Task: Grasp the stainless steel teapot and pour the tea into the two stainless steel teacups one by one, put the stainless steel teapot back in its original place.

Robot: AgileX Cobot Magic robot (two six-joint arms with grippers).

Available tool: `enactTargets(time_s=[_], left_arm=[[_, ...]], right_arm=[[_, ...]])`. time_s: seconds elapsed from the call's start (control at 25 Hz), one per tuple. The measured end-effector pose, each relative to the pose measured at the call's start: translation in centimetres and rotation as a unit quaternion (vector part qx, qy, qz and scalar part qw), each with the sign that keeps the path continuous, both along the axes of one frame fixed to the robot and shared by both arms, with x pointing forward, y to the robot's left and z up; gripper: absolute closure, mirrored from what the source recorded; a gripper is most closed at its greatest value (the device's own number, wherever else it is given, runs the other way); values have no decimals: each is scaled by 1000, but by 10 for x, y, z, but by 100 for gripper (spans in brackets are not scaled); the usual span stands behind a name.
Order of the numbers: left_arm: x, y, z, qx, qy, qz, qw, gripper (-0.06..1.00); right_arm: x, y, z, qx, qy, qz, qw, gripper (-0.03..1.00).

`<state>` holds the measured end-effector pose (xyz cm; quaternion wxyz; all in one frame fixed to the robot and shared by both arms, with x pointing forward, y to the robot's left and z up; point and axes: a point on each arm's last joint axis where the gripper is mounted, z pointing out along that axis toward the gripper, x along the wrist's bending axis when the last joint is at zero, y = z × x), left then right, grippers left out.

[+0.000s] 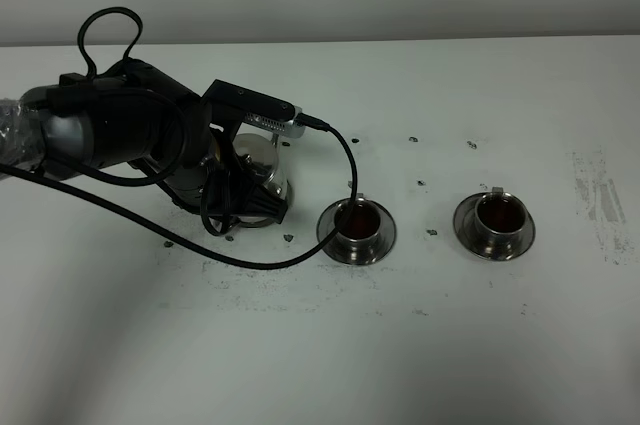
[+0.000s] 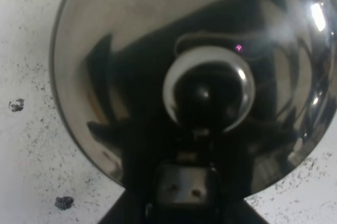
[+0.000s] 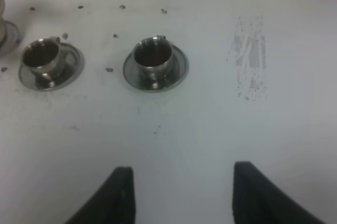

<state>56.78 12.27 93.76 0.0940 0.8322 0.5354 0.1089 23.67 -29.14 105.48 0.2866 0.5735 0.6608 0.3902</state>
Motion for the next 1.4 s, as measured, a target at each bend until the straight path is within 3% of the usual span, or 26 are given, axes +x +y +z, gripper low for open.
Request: enactTargets(time_s=[1.4], left_arm=[[5, -2, -11, 4, -9, -10, 1000, 75]], right_arm=[[0, 0, 0, 0, 0, 0, 1000, 56]])
